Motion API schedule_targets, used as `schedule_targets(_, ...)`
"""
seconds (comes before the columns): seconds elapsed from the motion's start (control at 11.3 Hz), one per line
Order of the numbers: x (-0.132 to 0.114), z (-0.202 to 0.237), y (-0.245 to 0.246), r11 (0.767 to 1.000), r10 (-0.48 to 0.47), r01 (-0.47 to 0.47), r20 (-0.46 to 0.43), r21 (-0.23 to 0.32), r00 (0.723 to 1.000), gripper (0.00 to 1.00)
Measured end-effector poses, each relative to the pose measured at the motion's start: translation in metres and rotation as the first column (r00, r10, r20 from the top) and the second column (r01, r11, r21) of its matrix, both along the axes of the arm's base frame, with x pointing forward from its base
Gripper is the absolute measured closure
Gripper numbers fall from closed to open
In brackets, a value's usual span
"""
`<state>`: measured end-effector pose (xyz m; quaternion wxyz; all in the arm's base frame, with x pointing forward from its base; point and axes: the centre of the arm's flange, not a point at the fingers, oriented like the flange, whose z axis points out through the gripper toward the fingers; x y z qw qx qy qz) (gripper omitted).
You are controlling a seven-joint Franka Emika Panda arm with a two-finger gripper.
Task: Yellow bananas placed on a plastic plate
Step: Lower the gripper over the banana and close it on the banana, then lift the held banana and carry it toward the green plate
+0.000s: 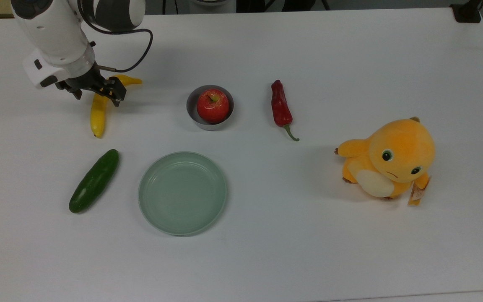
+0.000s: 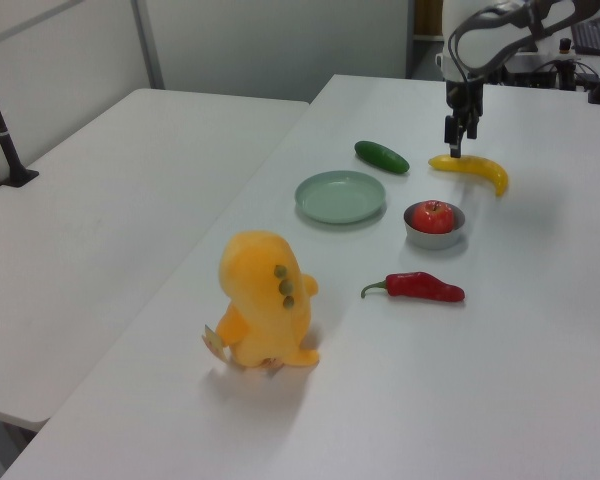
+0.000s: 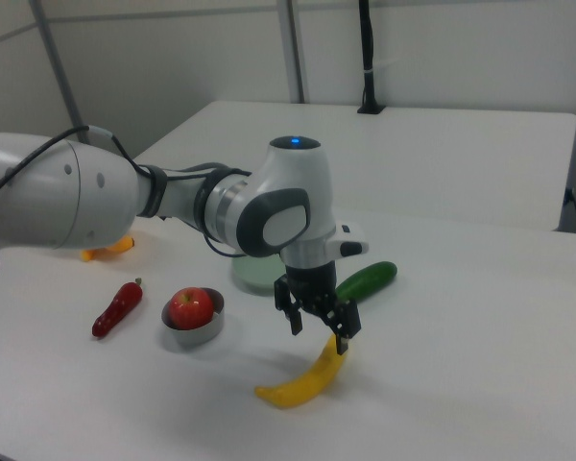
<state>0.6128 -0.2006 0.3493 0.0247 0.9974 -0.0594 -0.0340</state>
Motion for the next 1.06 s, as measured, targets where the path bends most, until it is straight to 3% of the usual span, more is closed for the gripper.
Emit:
schedule_targets(0.26, -0.006, -0.011, -0.004, 0.999, 0.034, -0.034, -0.004, 0.001, 0.999, 0.0)
schedule_targets(0.44, -0.01, -0.021, -0.004, 0.995, 0.1, -0.1, -0.022, -0.022, 0.995, 0.08)
schedule_targets(0.79, -0.017, -0.037, -0.002, 0.992, 0.124, -0.124, -0.022, -0.022, 0.992, 0.11)
schedule_targets(1.06, -0.018, -0.039, -0.002, 0.992, 0.125, -0.126, -0.027, -0.02, 0.992, 0.55)
